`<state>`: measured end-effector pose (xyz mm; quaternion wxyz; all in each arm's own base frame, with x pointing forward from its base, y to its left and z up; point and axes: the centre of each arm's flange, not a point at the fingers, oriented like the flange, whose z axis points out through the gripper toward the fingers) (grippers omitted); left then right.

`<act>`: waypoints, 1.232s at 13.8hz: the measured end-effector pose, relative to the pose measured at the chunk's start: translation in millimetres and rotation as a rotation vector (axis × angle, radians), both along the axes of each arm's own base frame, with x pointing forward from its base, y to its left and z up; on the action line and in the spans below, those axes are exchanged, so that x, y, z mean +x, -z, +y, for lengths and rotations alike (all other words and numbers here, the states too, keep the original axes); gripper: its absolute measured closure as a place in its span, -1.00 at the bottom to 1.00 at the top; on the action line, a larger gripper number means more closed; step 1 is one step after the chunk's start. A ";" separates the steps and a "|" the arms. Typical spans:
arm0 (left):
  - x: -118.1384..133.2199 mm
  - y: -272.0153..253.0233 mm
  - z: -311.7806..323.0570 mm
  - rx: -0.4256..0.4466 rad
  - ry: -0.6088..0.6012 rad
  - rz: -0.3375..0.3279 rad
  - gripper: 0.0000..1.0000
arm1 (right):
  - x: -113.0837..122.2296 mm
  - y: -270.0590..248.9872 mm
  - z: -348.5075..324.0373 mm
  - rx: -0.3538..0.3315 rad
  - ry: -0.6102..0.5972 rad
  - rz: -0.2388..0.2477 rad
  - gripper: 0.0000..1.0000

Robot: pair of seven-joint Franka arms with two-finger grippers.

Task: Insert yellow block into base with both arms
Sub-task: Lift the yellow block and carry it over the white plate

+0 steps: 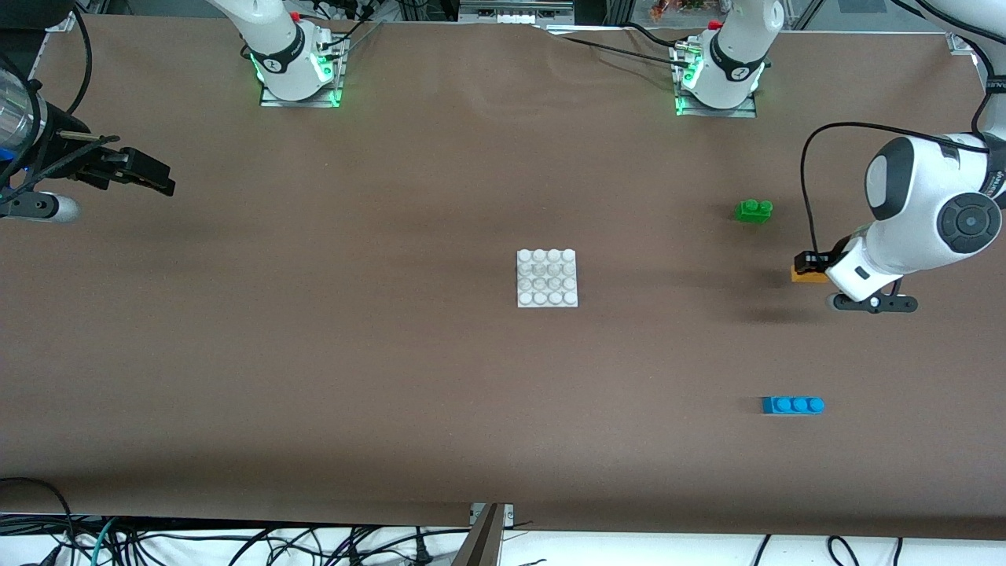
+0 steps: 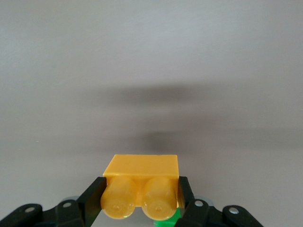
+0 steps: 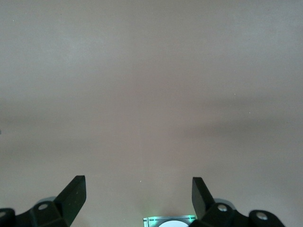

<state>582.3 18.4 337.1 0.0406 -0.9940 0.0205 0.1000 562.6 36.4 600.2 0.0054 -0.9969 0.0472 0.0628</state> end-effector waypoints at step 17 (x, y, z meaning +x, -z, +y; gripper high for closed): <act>-18.3 26.6 -396.4 -0.101 -0.043 0.013 -0.33 | 0.6 0.2 -1.8 0.000 0.004 0.001 -0.98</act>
